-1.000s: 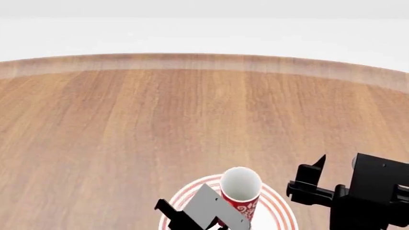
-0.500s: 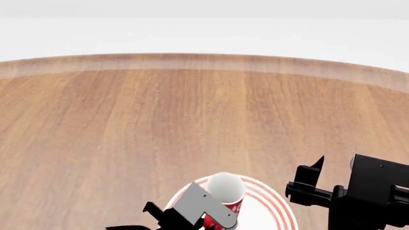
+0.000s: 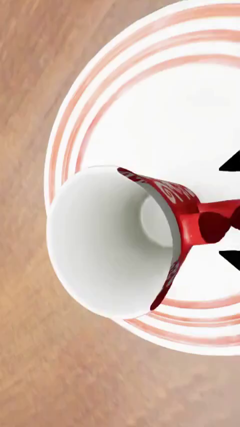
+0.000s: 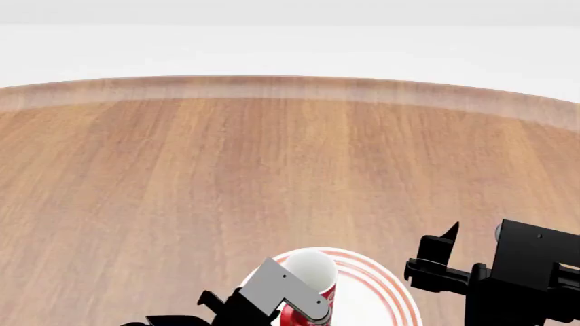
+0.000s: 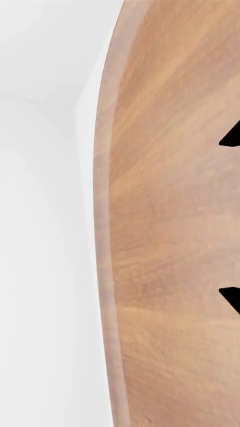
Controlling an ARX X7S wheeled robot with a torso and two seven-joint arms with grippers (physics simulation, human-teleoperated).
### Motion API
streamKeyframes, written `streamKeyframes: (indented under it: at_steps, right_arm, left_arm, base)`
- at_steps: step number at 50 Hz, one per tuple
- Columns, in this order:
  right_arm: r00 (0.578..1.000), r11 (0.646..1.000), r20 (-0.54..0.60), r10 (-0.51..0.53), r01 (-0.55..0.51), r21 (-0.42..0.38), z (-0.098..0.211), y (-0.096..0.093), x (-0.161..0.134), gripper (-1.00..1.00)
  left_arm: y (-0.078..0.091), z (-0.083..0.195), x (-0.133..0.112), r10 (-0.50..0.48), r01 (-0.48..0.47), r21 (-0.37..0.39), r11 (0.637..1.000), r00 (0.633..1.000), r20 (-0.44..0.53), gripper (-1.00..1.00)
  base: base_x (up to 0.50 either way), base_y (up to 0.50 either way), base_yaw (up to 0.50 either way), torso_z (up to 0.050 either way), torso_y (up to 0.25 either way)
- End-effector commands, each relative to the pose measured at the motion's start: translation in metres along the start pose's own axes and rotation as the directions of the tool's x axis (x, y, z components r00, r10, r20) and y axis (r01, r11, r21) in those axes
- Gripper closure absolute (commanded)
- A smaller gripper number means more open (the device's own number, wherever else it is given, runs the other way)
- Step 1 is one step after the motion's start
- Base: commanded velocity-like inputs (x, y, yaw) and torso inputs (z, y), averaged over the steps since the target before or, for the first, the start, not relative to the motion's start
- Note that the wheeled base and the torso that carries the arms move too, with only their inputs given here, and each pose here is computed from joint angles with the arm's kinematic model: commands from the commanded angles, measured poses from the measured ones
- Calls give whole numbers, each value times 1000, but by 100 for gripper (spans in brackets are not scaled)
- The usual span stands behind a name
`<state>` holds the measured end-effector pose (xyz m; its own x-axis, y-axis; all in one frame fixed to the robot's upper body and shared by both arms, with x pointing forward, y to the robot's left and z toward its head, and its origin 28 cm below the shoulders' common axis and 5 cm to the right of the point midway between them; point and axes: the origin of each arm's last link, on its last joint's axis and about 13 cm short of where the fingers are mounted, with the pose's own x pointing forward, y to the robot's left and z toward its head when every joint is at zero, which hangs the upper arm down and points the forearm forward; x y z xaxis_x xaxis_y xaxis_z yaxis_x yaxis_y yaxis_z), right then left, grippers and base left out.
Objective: Pick up the red mug and put it on the plate
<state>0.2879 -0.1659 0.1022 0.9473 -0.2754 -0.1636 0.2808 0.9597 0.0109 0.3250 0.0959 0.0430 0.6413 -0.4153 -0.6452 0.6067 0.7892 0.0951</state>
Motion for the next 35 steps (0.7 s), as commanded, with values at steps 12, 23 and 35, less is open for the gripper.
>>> streamKeyframes:
  at_steps: [12,23,35]
  right_arm:
    - [1000,1000,-4,3,-3,-1,-2,1,1,-100]
    - [1000,1000,-12,2,-2,-2,-5,1,2,-100]
    - [1000,1000,-18,3,-3,-6,-7,3,3,-100]
  left_arm:
    - [1,-6,0,-6,6,-7,1000,999,-41,-100]
    - [-3,-8,0,-35,36,30,999,999,-34,-100]
    - [-4,-30,-39,-34,37,91,995,999,-32,-100]
  base:
    - [0,0,0,0,0]
    - [0,0,0,0,0]
    - [0,0,0,0,0]
